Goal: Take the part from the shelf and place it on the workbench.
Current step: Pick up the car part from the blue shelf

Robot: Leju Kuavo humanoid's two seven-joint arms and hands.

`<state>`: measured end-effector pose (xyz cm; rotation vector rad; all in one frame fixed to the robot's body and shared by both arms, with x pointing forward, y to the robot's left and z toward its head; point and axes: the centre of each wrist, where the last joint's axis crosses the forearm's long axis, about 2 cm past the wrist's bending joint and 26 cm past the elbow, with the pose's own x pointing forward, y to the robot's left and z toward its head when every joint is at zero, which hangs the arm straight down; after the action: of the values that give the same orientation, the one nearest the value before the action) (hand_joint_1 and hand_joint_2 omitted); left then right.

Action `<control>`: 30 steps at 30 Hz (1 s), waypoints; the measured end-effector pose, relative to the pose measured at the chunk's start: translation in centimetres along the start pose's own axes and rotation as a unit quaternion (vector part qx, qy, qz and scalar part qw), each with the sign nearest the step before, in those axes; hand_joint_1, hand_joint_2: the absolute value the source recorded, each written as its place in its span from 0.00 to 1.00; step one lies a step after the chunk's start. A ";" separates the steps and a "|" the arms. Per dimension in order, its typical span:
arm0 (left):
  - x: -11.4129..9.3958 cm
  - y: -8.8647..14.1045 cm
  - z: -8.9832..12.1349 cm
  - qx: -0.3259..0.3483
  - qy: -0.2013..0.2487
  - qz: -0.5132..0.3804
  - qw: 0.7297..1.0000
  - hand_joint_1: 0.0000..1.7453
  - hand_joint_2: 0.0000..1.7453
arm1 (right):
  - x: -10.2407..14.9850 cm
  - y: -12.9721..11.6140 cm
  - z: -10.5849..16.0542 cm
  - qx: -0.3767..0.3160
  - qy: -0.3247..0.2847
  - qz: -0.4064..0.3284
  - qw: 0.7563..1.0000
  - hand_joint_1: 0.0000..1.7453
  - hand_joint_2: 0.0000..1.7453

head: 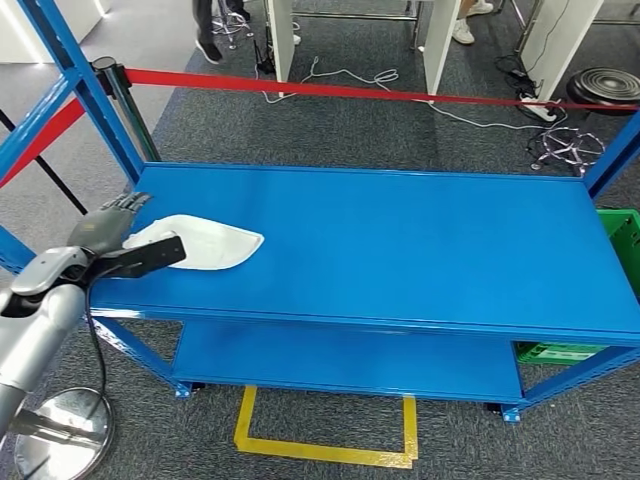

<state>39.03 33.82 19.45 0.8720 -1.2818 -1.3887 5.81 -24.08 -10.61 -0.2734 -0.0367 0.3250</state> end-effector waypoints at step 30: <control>-2.3 -3.4 -0.3 -0.061 0.006 -0.020 0.998 0.00 1.00 | 0.2 -0.1 0.0 0.002 -0.007 0.014 1.000 0.00 1.00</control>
<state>39.18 35.74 15.78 0.8256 -1.1637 -1.4760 5.98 -24.09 -10.60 -0.2680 -0.0459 0.3542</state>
